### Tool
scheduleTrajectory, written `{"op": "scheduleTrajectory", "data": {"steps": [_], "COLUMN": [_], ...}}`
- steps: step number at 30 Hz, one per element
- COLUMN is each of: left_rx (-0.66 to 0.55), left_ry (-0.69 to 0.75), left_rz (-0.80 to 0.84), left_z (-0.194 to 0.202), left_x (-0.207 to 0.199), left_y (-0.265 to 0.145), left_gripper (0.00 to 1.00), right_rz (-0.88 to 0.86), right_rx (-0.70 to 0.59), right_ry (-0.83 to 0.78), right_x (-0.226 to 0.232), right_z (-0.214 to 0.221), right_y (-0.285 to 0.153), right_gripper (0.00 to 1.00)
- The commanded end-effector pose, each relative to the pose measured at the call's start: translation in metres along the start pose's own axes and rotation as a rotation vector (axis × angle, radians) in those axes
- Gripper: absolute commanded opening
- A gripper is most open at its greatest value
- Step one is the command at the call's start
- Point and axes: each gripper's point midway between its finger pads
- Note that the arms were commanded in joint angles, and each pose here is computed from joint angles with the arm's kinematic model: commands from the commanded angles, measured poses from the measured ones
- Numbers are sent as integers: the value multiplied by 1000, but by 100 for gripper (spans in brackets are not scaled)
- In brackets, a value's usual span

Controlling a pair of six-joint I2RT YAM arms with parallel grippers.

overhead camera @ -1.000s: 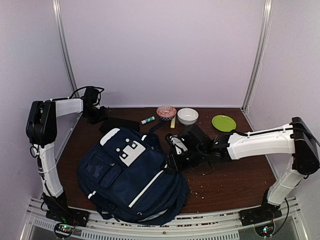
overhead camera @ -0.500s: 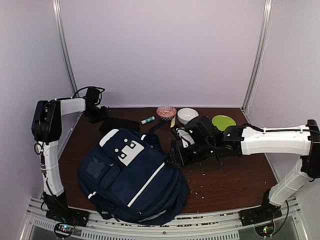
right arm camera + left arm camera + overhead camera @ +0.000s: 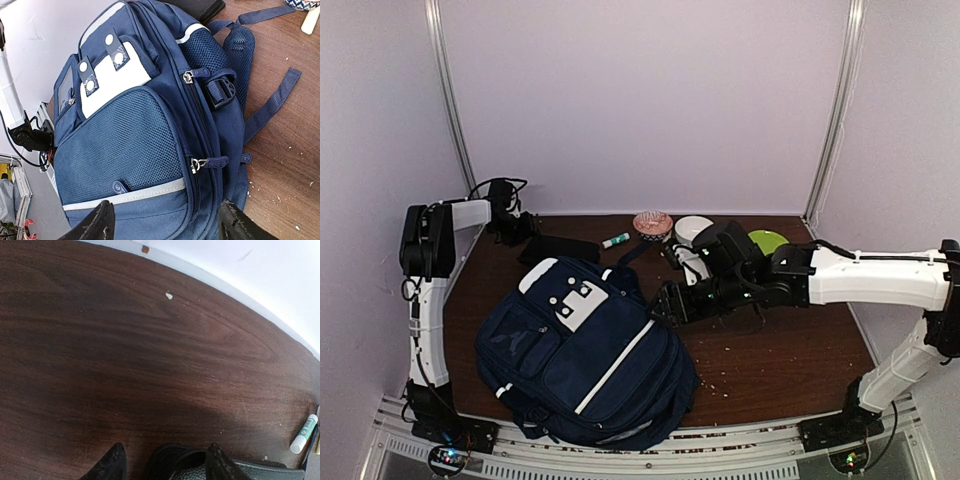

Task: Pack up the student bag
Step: Pick up the personal item from the center of the board.

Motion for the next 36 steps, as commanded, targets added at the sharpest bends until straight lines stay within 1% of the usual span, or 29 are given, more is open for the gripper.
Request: {"op": "scheduleTrajectory", "data": {"steps": [1, 5, 7, 9, 12, 15, 16, 18, 22, 25, 26, 27, 29, 31, 33, 35, 36], "left_rx": [0, 44, 57, 63, 67, 63, 63, 65, 76, 86, 86, 88, 94, 96, 97, 89, 82], "left_ry": [1, -3, -2, -3, -3, 1, 1, 3, -3, -6, -1, 6, 13, 12, 5, 2, 3], "left_rz": [93, 168, 179, 197, 227, 246, 248, 266, 308, 317, 319, 330, 341, 347, 360, 364, 367], "left_z": [-4, 8, 15, 20, 25, 28, 29, 32, 40, 46, 47, 49, 52, 54, 56, 56, 55], "left_x": [-7, -18, -19, -21, -27, -31, -30, -33, -40, -41, -41, -42, -44, -44, -45, -46, -46], "left_y": [-2, -1, -1, -4, -11, -18, -20, -23, -27, -31, -32, -34, -34, -33, -32, -33, -34], "left_gripper": [86, 71, 68, 68, 74, 76, 75, 71, 68, 76, 77, 75, 68, 56, 39, 27, 23], "right_rz": [-4, 3, 0, -3, -6, -10, -14, -17, -19, -22, -24, -25, -25, -22, -18, -17, -16], "right_rx": [-58, -60, -66, -70, -66, -61, -60, -59, -61, -63, -63, -63, -63, -60, -56, -58, -56], "right_ry": [-12, -12, -10, -8, -2, 3, 4, 8, 9, 9, 8, 10, 9, 9, 8, 8, 8], "right_x": [7, 5, 5, 6, 6, 6, 7, 7, 7, 8, 8, 8, 8, 8, 6, 6, 6], "right_z": [-17, -17, -19, -20, -18, -16, -17, -16, -16, -17, -17, -17, -17, -17, -15, -16, -15], "right_y": [-13, -14, -15, -16, -15, -13, -13, -12, -12, -11, -11, -11, -10, -9, -8, -7, -7], "right_gripper": [70, 70, 70, 70, 70, 70, 70, 70, 70, 70, 70, 70, 70, 70, 70, 70, 70]}}
Point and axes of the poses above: each gripper's point midway between its finger pads, its own y axis out along the fingers, its own x axis along the line the jaws close on, z = x × y, and after that the axes turned 8 degrees about y, right-handed
